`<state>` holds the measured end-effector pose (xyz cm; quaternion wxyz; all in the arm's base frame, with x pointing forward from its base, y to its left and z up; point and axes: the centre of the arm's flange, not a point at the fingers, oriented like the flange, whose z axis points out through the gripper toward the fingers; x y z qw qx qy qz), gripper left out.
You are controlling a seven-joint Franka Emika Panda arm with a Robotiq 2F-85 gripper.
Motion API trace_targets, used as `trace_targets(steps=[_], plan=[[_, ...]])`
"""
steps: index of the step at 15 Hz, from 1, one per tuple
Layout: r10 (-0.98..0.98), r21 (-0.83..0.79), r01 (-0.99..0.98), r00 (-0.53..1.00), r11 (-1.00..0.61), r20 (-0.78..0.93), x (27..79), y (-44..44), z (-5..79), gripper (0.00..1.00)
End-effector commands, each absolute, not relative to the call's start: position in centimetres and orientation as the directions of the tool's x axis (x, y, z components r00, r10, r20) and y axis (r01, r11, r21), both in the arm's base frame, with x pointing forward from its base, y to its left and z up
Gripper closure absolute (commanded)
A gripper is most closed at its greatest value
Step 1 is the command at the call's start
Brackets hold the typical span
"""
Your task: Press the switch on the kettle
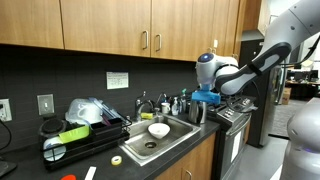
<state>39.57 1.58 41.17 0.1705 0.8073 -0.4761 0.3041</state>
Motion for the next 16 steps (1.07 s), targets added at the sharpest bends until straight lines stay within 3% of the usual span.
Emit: trace_targets(steps=[1, 10, 11, 16], plan=[[-0.625, 0.024, -0.843, 0.417, -0.537, 0.660, 38.5, 0.0, 41.9, 0.00], [-0.549, 0.089, -0.821, 0.453, -0.563, 0.702, 39.9, -2.7, 41.7, 0.00], [-0.540, 0.087, -0.819, 0.450, -0.567, 0.711, 40.0, -3.1, 41.8, 0.17], [-0.497, 0.086, -0.806, 0.441, -0.586, 0.747, 40.4, -4.2, 42.2, 0.55]])
